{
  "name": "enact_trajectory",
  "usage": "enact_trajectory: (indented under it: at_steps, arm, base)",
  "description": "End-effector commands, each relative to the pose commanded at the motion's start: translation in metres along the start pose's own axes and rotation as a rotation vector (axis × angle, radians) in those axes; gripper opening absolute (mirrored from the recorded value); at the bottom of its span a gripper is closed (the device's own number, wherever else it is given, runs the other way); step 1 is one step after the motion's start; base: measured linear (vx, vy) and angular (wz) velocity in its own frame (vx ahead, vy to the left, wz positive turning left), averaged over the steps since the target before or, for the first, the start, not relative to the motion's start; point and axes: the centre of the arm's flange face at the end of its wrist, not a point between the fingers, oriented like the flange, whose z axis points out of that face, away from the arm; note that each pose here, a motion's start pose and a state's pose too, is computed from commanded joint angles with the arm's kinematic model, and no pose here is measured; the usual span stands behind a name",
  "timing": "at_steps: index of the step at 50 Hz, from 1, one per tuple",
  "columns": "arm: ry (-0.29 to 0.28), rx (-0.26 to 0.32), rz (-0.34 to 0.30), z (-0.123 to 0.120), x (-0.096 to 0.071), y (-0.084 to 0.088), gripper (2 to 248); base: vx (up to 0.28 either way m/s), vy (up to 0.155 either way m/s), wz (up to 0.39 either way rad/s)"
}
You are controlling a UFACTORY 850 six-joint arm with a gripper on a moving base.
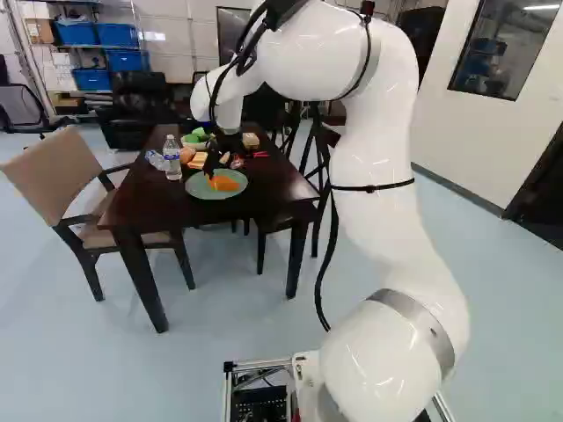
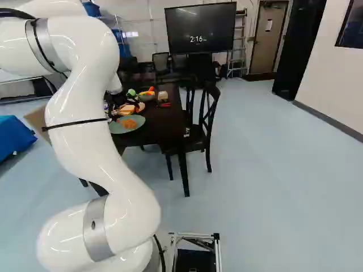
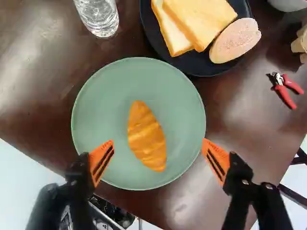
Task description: Move the croissant to the empty plate
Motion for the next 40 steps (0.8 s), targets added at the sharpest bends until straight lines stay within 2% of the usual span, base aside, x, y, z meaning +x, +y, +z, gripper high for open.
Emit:
enact_trajectory:
  at_steps: [15,40]
  arm:
    - [0.019,-0.010,0.004,-0.018,-0.002,0.003,247]
    - [0.031,-0.035,0.046,-0.070,-0.044,0.016,247]
  base:
    - [0.000,0.000,0.000]
    - [0.000,0.000,0.000]
